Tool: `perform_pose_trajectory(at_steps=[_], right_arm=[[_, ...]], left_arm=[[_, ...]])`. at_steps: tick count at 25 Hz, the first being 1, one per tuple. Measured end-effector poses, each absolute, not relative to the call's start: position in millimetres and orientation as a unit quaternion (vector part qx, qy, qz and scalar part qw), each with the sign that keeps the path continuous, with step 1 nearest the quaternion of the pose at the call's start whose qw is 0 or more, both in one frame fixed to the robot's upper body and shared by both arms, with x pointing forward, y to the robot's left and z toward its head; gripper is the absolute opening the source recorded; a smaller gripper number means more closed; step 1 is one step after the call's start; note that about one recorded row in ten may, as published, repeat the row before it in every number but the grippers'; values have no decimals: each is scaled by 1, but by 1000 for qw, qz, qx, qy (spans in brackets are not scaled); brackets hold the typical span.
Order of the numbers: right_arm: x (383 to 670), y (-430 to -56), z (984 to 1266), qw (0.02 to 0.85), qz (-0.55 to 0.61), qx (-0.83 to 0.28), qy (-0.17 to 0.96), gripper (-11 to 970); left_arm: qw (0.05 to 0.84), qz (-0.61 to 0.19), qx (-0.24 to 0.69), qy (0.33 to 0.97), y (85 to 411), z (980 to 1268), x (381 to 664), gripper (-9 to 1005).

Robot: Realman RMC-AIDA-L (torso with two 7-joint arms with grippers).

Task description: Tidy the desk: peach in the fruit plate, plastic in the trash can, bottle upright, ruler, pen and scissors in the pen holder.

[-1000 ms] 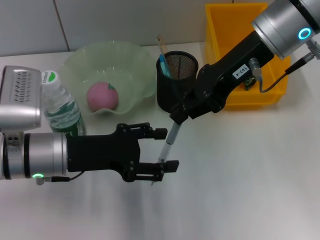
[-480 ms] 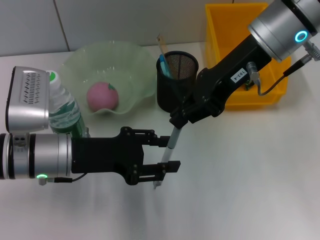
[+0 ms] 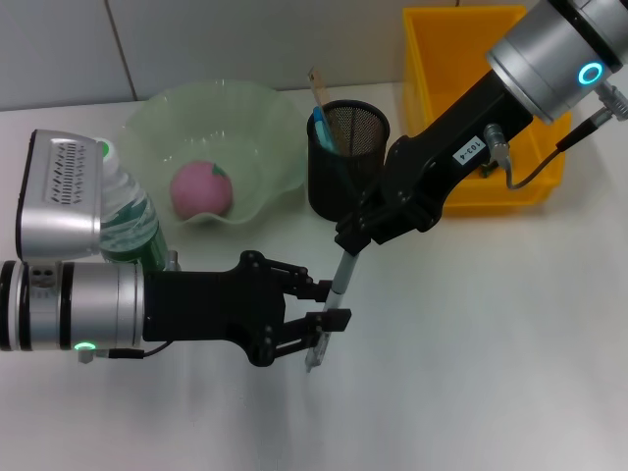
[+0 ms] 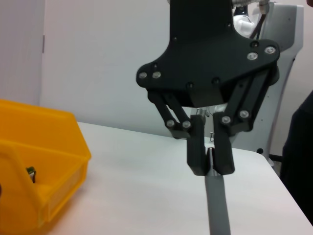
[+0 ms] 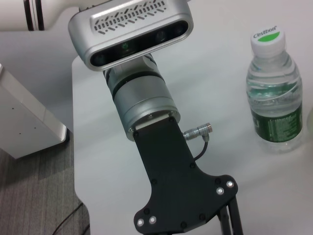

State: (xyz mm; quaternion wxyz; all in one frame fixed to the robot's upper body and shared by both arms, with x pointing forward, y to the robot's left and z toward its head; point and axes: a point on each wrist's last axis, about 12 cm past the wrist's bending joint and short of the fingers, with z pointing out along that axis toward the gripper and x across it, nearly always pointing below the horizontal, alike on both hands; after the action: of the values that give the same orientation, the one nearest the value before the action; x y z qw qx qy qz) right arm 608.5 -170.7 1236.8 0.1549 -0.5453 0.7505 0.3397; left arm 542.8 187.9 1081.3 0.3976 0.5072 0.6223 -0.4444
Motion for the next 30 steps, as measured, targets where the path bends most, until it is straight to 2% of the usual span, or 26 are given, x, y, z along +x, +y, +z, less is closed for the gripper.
perform_pose_trajectory(at_steps=[22,30], right_arm=[[610,-167,1239,154,336,-548,751,82],[612,-167,1240,157,334,-538,758,92]], left_arm=[[401,-435,509,625,187,1082,546,157],[406,-436,505,625,188,1082,546,156]])
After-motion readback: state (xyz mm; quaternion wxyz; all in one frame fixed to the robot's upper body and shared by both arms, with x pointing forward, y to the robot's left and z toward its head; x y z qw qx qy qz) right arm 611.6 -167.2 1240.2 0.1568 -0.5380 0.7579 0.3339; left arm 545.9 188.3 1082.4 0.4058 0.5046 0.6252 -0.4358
